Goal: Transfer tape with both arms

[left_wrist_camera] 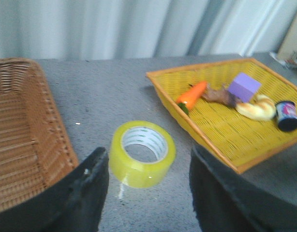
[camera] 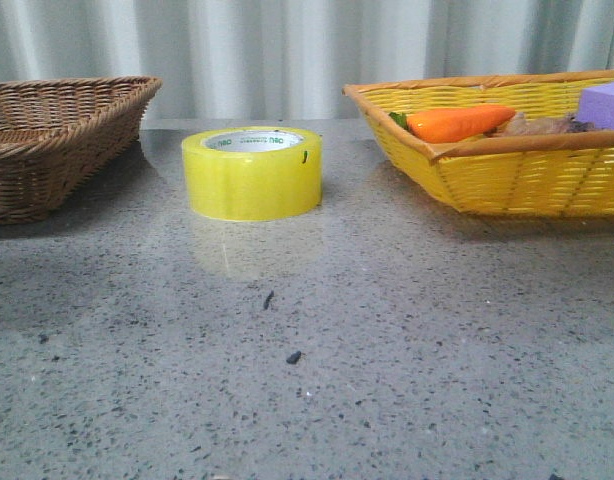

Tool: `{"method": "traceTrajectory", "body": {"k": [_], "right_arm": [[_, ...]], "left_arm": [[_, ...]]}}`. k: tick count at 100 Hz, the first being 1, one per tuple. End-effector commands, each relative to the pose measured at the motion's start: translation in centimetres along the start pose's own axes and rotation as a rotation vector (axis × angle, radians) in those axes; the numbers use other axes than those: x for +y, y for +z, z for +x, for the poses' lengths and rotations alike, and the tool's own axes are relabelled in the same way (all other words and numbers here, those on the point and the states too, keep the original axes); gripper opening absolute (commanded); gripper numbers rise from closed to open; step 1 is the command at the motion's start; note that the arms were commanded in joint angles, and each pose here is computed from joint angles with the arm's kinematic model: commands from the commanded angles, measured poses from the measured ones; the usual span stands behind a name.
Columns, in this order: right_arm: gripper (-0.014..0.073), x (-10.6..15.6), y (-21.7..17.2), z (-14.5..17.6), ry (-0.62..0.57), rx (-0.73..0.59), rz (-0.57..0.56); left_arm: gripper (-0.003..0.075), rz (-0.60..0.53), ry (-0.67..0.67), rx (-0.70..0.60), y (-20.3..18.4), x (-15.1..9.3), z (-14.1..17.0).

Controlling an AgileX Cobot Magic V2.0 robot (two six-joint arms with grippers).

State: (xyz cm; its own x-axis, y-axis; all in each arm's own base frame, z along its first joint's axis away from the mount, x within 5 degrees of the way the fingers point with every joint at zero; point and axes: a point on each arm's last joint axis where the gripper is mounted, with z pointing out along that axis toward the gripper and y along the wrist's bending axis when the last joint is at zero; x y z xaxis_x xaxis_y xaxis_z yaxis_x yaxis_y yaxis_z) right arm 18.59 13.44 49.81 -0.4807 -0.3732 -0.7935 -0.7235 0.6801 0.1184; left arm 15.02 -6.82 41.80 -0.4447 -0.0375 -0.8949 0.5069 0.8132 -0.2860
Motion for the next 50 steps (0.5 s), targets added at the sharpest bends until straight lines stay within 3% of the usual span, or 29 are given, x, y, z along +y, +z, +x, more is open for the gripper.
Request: {"method": "traceTrajectory", "body": {"k": [1, 11, 32, 50], "right_arm": [[-0.0041, 0.9, -3.1, 1.3, -0.005, -0.146, 0.028], [-0.0041, 1.4, -4.0, 4.2, 0.004, -0.184, 0.049], [-0.0041, 2.3, -5.7, 9.0, 0.010, -0.273, 0.074], [-0.0041, 2.7, -6.5, 11.2, 0.036, -0.301, 0.074]], "left_arm": [[0.0345, 0.060, 0.026, 0.003, 1.3, -0.9, -2.8], [0.0345, 0.096, 0.062, 0.079, 3.8, -1.6, -4.3], [0.0354, 0.033, 0.082, 0.206, 9.2, -2.1, -6.1], [0.0450, 0.054, 0.072, 0.362, 14.7, -2.5, -5.7]]}}
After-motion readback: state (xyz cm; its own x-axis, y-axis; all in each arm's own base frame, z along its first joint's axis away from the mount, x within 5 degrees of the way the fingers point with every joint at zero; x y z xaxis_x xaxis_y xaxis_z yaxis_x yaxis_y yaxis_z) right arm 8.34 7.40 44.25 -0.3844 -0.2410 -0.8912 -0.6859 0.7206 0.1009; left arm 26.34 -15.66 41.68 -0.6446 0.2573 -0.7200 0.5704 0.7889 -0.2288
